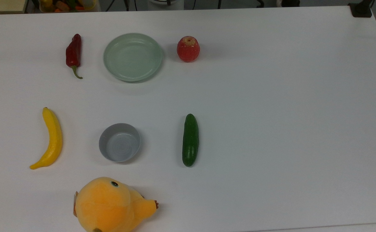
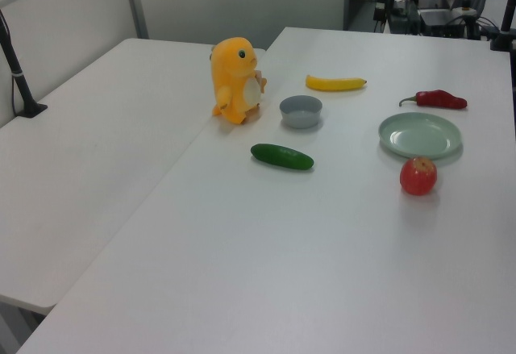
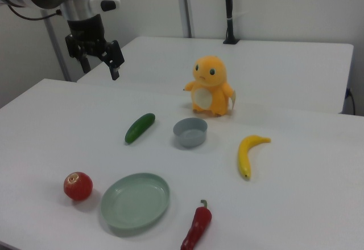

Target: Put the red apple in the bowl

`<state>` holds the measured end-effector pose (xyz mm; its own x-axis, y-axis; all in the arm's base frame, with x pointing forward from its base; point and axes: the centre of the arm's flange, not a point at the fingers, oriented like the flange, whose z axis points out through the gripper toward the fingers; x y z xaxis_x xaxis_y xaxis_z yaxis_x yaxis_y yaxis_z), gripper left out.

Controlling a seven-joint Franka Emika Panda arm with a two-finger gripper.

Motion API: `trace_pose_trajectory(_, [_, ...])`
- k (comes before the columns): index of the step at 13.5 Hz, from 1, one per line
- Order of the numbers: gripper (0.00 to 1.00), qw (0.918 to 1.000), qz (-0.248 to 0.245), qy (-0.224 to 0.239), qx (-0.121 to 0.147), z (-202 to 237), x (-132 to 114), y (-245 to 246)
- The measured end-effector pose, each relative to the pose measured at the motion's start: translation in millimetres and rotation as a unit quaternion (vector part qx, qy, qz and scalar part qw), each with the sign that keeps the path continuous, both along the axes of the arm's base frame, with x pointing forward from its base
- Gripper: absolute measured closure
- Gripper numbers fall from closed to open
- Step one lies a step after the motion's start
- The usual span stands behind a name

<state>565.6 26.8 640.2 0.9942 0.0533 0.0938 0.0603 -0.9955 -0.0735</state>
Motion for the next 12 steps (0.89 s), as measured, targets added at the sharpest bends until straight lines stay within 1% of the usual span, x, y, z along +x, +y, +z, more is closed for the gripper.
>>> trace_pose_trajectory(2, [0.00, 1.0000, 0.000, 0.004, 0.000, -3.7, -0.3, -0.1])
trace_pose_trajectory(7, [0.00, 0.9994, 0.001, 0.033, -0.001, -32.2, -1.9, 0.8])
trace_pose_trajectory(11, [0.00, 0.9993, 0.001, 0.037, -0.002, -35.9, -2.2, 0.7])
trace_pose_trajectory(12, [0.00, 0.9992, 0.004, 0.040, -0.007, -39.3, -2.4, -0.2])
